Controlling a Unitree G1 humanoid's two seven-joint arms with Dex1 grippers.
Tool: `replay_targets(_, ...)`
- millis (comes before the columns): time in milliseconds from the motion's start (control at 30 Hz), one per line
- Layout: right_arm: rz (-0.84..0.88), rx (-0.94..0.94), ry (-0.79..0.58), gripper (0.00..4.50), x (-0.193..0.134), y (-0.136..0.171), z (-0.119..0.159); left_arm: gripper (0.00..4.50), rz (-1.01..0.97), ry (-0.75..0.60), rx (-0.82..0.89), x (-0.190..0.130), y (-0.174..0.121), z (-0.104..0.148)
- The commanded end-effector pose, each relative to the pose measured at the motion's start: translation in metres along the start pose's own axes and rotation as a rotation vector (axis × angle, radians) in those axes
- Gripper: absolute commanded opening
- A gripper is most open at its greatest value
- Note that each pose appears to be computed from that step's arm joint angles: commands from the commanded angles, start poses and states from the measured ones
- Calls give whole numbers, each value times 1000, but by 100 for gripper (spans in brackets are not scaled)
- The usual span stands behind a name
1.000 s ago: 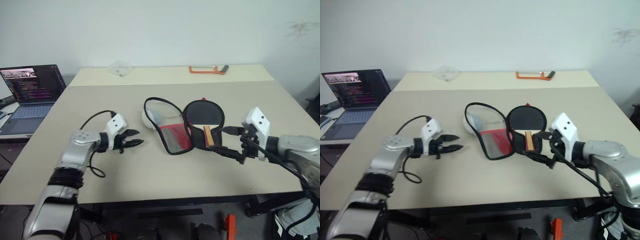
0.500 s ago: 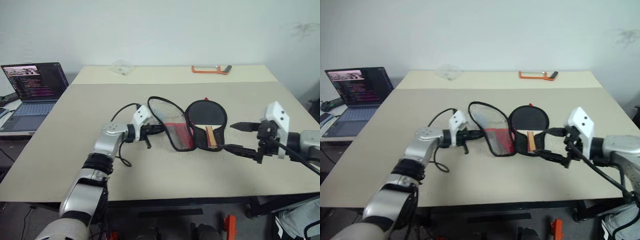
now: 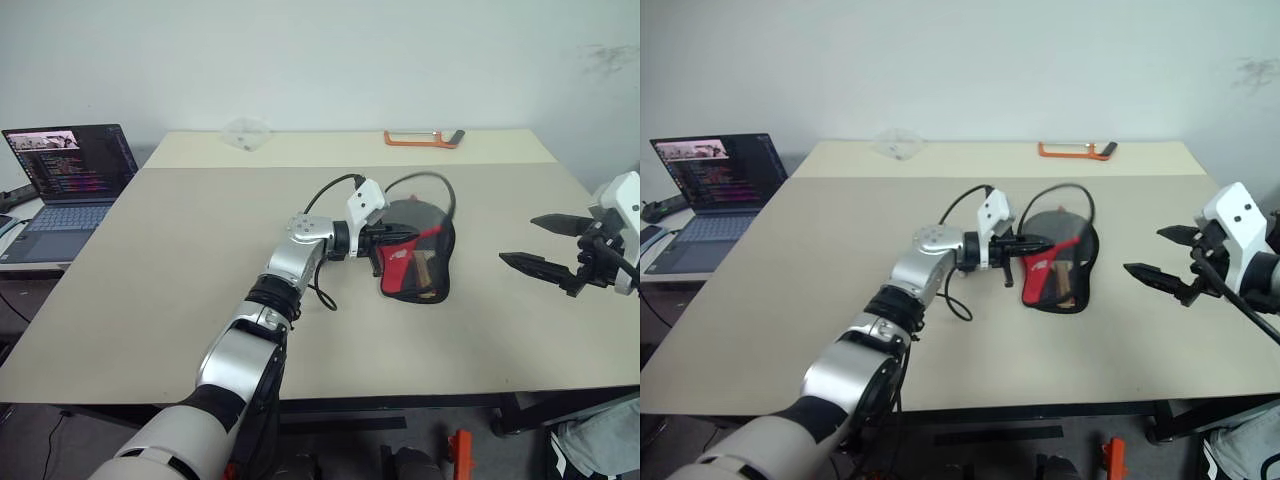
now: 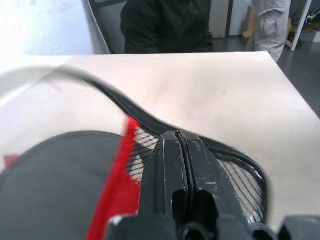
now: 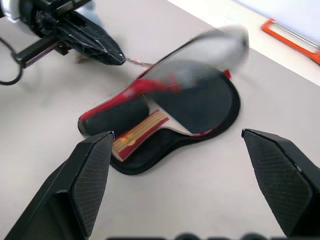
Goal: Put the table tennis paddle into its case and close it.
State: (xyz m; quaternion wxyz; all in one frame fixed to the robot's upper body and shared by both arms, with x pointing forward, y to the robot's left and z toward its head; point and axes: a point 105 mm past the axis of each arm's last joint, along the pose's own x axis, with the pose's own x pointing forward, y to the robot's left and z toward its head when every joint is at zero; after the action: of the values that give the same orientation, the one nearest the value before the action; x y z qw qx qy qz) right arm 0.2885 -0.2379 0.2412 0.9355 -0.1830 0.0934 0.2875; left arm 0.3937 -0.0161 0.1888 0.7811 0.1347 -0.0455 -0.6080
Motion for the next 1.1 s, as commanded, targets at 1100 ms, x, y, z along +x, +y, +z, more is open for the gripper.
replay_targets(1100,-128,313,122,450,149,-6,-73,4,112,-18,12,-147,7,45)
